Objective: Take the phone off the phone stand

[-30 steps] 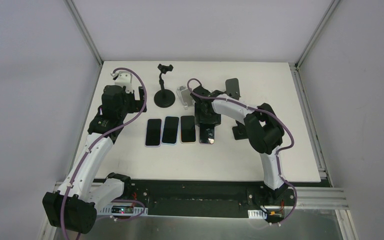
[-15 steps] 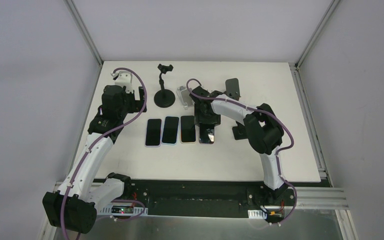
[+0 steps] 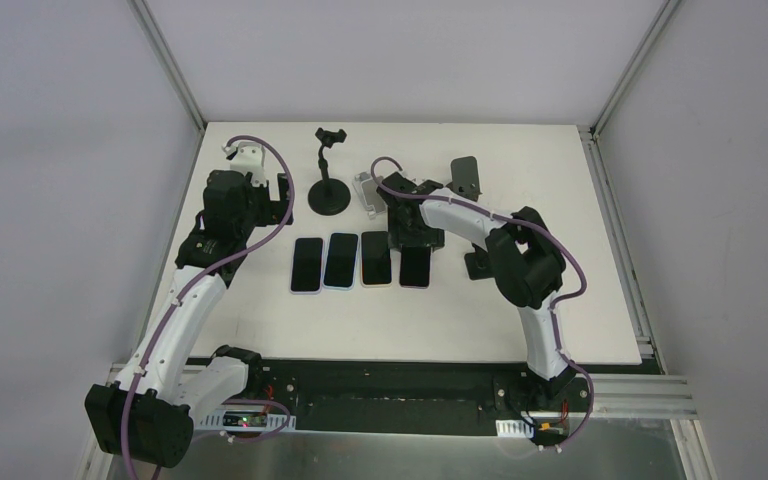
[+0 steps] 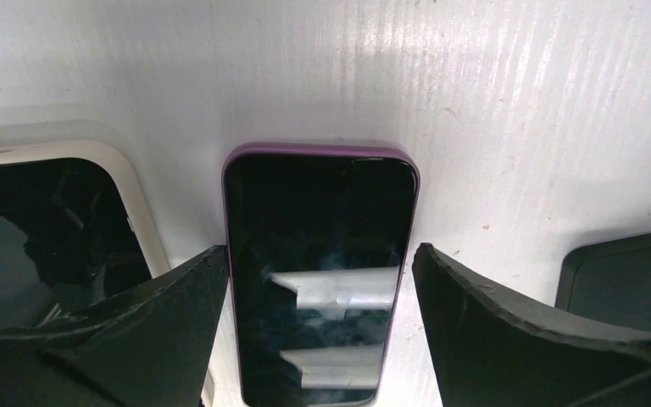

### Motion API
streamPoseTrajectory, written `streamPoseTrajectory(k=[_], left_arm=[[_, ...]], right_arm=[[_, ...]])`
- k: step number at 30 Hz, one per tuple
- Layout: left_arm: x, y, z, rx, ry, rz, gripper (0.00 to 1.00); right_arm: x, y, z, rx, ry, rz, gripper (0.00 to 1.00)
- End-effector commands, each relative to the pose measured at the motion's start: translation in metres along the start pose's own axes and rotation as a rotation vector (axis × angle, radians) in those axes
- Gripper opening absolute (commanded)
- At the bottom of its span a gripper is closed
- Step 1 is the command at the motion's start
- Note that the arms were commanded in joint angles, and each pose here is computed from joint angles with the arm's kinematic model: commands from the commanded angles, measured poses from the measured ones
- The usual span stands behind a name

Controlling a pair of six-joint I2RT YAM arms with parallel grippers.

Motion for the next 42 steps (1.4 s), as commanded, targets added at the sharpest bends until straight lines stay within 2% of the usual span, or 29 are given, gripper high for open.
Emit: streamPoseTrajectory(k=[1,7,13,16,21,24,26,30,32,36,42], left_arm=[[0.003,-0.005,-0.005,-0.030,0.006,-0.007,0.99],[0.004,-0.004,-0.005,-0.029,0.027,-0.011,0.99],[0.008,0.000,-0.002,-0.015,0.022,-0.039,0.99],[0.011,0.004,0.001,-0.007,-0.015,-0.073,0.99],[0.015,0.006,0.005,0.014,-0.075,-0.126,0.99],[0.013,0.004,0.009,0.067,-0.107,-0.138,0.99],[0.014,0.002,0.014,0.125,-0.115,-0.159,0.99],[0.014,-0.010,0.032,0.286,-0.113,-0.173,0.99],[0.009,-0.018,0.041,0.326,-0.125,-0.138,0.99],[0.002,-0.043,0.044,0.284,-0.160,-0.043,0.99],[0.013,-0.071,0.038,0.191,-0.126,-0.054,0.99]], right_arm=[[-0.011,-0.003,0.000,0.013,-0.028,0.074,0.83],[-0.013,-0.015,-0.005,-0.010,-0.019,0.065,0.83],[-0.022,-0.062,-0.027,-0.077,0.024,0.000,0.84],[-0.017,-0.084,-0.028,-0.048,0.060,-0.135,0.84],[-0.010,-0.123,-0.029,0.107,0.214,-0.419,0.84],[-0.015,-0.145,-0.040,0.136,0.317,-0.549,0.84],[-0.025,-0.156,-0.046,0.124,0.355,-0.578,0.84],[-0.061,-0.172,-0.053,-0.008,0.377,-0.485,0.84],[-0.081,-0.181,-0.054,-0.094,0.375,-0.412,0.84],[-0.119,-0.204,-0.048,-0.277,0.352,-0.291,0.85],[-0.152,-0.225,-0.018,-0.457,0.358,-0.207,0.86]])
Point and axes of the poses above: each gripper's point midway between its finger pads, its own y axis out along the fingers, its own x axis along the line the jaws close on, z = x × y, the point moved 3 cm from there along -y, back along the fingers, and after that the axes turned 11 degrees about -y, right-handed, at the moved point
